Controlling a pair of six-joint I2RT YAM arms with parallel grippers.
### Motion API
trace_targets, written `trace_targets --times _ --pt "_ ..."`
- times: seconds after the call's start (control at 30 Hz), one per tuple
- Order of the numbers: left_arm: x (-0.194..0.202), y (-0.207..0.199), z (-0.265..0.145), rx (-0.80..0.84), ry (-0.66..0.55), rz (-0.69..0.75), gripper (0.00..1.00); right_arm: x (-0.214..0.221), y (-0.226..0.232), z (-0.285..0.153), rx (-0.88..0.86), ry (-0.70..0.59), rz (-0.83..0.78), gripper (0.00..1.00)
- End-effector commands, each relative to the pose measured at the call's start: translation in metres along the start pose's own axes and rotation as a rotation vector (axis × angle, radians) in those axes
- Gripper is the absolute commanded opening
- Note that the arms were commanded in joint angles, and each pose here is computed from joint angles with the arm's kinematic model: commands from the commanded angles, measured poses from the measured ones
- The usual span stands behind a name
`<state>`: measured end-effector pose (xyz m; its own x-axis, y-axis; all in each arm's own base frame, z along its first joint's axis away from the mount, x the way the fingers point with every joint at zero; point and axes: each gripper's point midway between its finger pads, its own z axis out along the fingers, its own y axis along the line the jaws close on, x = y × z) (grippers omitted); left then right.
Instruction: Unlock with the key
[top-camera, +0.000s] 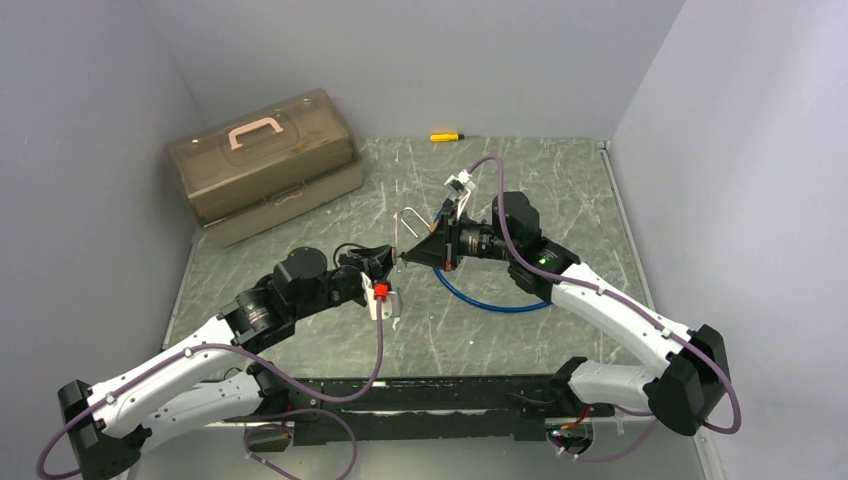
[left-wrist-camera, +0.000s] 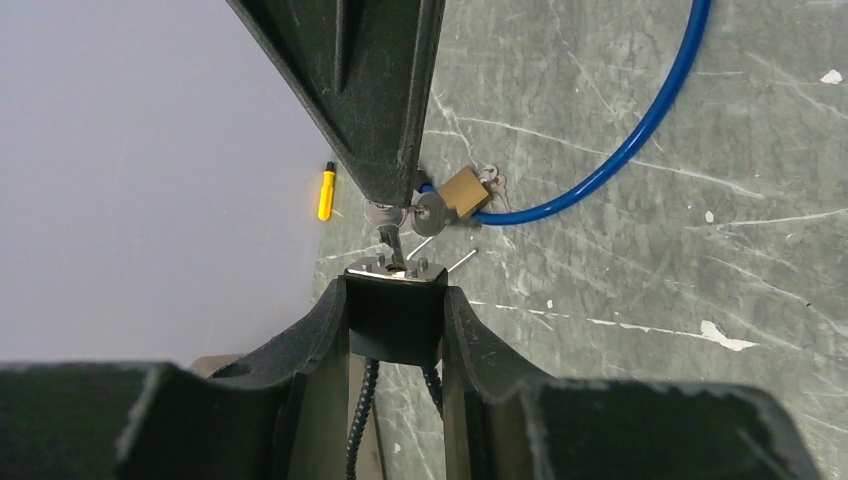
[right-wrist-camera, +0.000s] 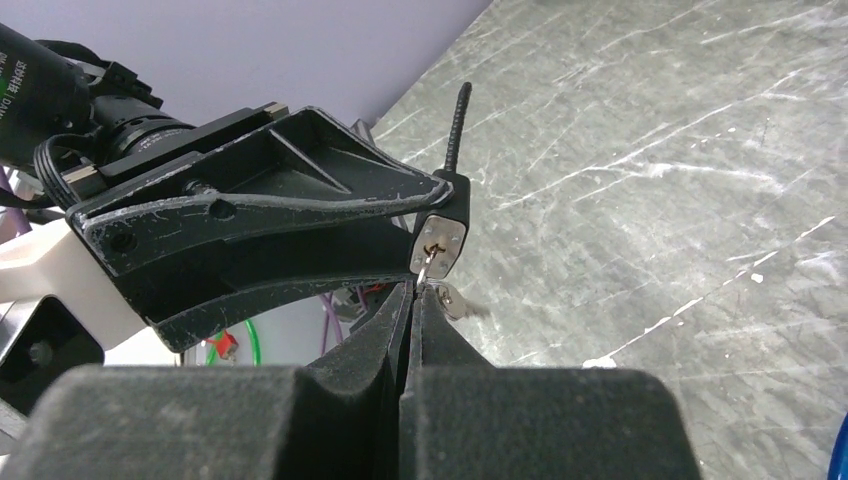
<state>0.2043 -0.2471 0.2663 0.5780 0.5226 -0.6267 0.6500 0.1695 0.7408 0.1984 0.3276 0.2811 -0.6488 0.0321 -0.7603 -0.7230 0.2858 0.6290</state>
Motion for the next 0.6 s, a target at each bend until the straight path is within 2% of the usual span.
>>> trace_targets --times 0.0,0.2,0.43,0.57 --pt "-0.064 0.031 -0.012 -0.048 -0.233 0.027 0.00 -0.006 -0.014 0.006 0.056 -0.037 -0.035 0.00" --pt "-0.068 0.032 -0.011 -0.043 -0.246 0.025 0.00 -0.004 -0.016 0.011 0.055 -0.038 -0.028 0.00" --pt "-0.059 0.065 -0.012 -0.207 -0.183 0.037 0.00 0.006 -0.019 0.017 0.063 -0.005 -0.027 0.00" --pt "-0.063 0.081 -0.016 -0.283 -0.188 0.031 0.00 0.007 -0.020 0.019 0.060 0.007 -0.025 0.00"
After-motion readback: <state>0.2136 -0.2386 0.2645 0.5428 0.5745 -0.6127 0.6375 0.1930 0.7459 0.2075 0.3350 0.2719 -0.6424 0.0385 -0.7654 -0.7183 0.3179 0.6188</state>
